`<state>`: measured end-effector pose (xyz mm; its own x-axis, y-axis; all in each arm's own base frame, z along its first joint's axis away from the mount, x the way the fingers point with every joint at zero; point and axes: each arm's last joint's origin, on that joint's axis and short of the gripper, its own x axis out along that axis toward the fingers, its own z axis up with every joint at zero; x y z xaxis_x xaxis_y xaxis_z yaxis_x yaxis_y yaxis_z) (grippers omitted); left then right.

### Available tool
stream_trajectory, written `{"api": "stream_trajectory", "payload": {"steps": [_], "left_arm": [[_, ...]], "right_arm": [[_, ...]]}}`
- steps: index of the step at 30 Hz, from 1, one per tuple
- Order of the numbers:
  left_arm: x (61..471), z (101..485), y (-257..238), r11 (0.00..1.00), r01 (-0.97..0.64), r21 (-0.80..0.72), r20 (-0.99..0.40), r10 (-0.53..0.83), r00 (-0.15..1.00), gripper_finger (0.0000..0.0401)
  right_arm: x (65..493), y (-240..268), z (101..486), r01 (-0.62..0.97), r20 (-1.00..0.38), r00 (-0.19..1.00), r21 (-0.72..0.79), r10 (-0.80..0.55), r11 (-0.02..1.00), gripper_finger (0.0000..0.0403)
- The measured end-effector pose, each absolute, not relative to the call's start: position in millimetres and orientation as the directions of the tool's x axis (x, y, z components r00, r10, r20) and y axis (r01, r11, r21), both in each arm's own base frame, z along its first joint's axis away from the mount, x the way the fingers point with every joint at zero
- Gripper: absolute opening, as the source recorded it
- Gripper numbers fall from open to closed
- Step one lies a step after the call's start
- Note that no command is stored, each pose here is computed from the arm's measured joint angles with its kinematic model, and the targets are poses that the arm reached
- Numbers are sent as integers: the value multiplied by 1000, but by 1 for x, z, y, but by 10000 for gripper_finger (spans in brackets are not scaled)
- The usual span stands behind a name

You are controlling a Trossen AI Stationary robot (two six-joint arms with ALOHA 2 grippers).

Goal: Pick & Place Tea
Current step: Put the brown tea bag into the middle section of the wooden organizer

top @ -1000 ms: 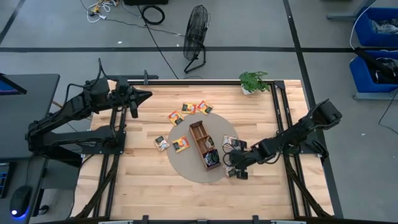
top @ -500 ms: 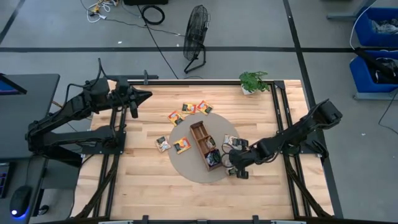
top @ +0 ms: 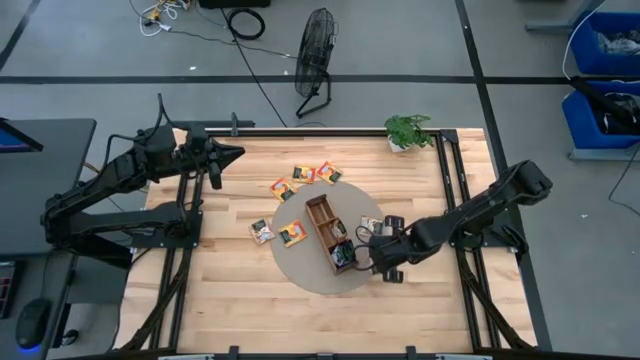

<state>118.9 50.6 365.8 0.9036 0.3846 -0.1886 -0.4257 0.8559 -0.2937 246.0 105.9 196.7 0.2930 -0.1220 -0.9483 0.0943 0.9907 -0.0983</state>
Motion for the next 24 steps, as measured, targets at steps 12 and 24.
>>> {"api": "stream_trajectory", "payload": {"steps": [12,24], "left_arm": [[133,362,51,798,-313,-515,-217,231,948,31],[195,337,65,517,-227,-826,-294,-50,954,172]], "right_arm": [[245,97,257,125,-891,393,-194,-228,973,0],[270,76,314,26,-793,548,-303,-267,953,0]]}}
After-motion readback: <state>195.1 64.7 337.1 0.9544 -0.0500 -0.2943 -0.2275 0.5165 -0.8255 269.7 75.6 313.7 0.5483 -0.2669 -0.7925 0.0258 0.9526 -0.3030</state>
